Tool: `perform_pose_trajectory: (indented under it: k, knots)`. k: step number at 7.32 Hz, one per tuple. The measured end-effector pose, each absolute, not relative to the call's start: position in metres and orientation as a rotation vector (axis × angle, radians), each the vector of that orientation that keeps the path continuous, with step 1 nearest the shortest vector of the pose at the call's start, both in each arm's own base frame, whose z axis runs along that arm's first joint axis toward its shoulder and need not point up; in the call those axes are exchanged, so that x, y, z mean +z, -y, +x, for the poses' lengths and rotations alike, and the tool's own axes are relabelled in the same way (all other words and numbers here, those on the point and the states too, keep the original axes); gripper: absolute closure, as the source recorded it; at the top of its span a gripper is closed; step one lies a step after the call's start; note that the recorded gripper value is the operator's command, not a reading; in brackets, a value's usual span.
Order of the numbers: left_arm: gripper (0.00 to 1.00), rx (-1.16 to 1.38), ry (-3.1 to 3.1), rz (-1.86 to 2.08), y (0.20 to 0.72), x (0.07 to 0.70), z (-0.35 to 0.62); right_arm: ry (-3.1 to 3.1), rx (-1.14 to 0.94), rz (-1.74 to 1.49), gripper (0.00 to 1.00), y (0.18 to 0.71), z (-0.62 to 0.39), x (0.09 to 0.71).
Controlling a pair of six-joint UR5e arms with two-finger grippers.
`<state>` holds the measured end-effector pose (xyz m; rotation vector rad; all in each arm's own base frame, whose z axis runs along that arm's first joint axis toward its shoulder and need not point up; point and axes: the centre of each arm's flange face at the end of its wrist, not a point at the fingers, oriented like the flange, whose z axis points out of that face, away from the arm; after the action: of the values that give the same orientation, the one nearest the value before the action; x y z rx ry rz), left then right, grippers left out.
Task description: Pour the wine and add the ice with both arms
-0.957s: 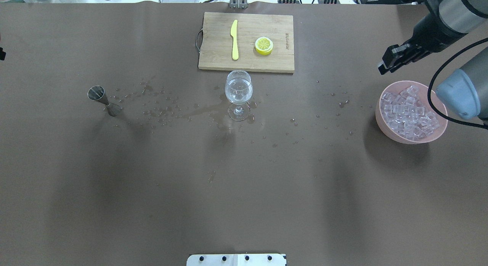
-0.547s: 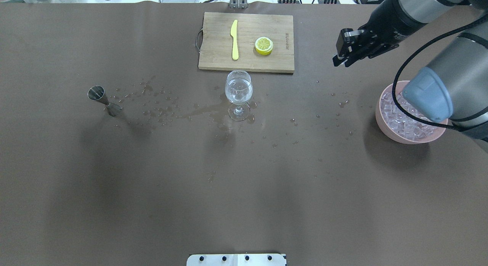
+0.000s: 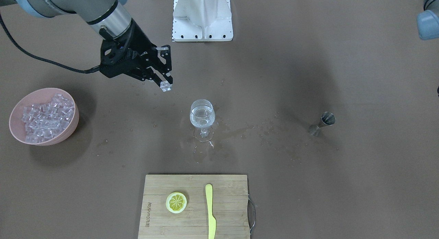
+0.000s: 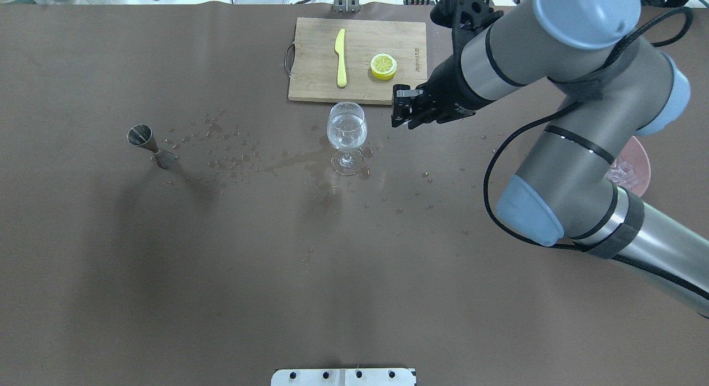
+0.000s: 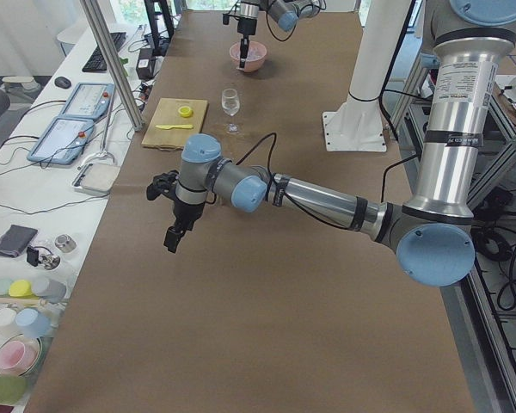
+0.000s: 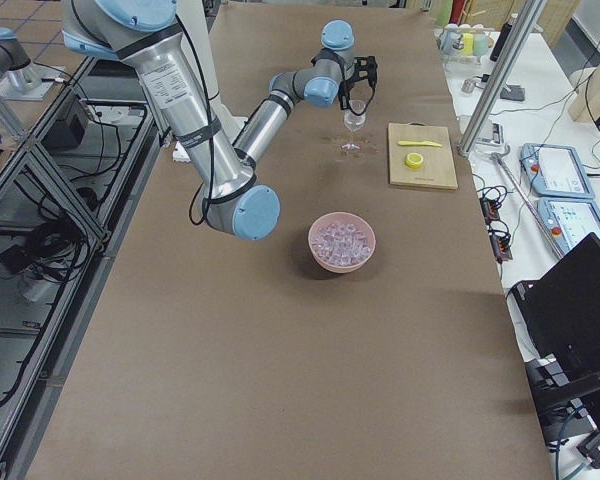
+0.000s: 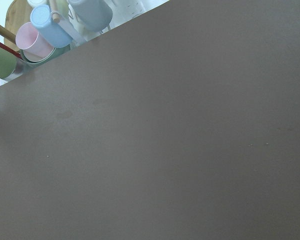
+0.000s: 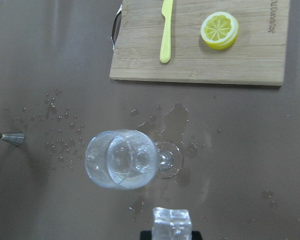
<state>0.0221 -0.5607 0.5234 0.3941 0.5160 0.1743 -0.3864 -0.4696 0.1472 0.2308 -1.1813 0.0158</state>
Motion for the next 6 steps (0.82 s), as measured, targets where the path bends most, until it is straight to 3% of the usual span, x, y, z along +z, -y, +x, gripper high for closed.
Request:
perform_pose_trajectory:
  k: [6]
  knots:
    - [0.02,0.166,-0.513,0.379,0.567,0.533,0.021,1.174,0.042,0.264,1.0,0.486,-0.443,0.111]
